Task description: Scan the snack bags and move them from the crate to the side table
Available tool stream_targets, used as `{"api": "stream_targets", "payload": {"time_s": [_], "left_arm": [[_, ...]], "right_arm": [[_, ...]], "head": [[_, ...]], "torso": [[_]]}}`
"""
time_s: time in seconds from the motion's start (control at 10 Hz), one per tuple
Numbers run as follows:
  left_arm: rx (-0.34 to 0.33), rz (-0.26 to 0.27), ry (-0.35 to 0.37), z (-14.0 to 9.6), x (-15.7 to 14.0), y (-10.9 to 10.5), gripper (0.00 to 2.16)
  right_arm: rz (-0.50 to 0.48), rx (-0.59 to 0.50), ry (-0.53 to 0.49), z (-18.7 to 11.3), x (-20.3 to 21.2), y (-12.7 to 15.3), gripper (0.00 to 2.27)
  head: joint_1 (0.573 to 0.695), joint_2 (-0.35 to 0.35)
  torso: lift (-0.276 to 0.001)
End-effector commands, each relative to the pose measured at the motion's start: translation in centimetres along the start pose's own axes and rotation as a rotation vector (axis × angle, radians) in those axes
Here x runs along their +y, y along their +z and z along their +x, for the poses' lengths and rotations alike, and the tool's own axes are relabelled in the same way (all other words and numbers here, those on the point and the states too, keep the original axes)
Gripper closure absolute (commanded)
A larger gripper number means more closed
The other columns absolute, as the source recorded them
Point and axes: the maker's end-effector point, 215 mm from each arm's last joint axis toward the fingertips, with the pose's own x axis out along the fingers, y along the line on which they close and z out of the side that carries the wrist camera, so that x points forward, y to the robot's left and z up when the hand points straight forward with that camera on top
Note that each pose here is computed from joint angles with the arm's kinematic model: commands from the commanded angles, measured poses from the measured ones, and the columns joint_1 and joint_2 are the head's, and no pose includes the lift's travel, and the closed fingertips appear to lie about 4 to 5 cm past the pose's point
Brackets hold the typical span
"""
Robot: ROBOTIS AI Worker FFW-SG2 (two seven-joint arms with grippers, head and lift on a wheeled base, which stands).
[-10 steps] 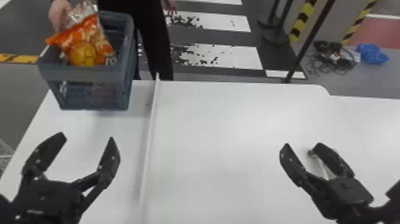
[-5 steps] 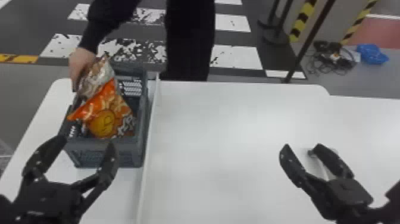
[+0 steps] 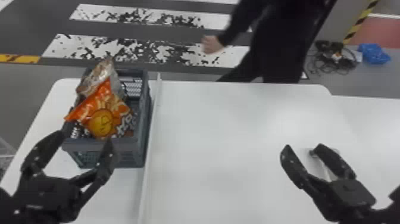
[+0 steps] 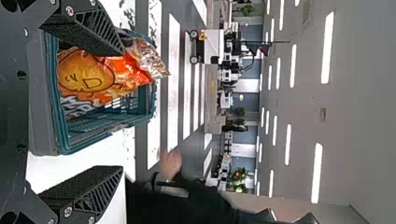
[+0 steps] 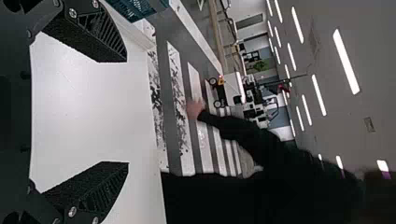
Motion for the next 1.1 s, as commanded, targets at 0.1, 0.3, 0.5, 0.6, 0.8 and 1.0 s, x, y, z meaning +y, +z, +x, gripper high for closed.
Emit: {"api": "stream_targets", "payload": {"time_s": [0.1,0.3,0.5,0.6,0.8,1.0], "left_arm": [[0.011,-0.015,0.054,1.2,3.6,-0.8,0.14],[0.007,-0.030,0.076,2.3,5.0,-1.5,0.14],[0.003,-0.032,0.104,2.9,6.9,-1.3,0.14],[0.025,-0.041,0.118,3.4,7.9,-1.7,0.14],[0.051,-0.043,0.147,4.0,9.7,-1.9,0.14],[0.096,-0.049,0.161,4.9,10.6,-2.7,0.14]], "right_arm": [[-0.001,0.002,0.003,-0.2,0.3,0.1,0.14],[-0.001,0.014,0.001,-0.1,0.1,-0.2,0.14],[0.001,0.025,0.011,0.5,0.5,-0.4,0.14],[0.002,0.033,0.014,0.7,0.6,-0.6,0.14],[-0.005,0.052,0.028,1.2,0.8,-0.9,0.14],[-0.009,0.064,0.043,1.8,1.1,-1.1,0.14]], "head": [[0.695,-0.052],[0.695,-0.002],[0.695,0.015],[0.695,0.031],[0.695,0.066],[0.695,0.103]], "torso": [[-0.087],[-0.087],[-0.087],[-0.087],[-0.087],[-0.087]]}}
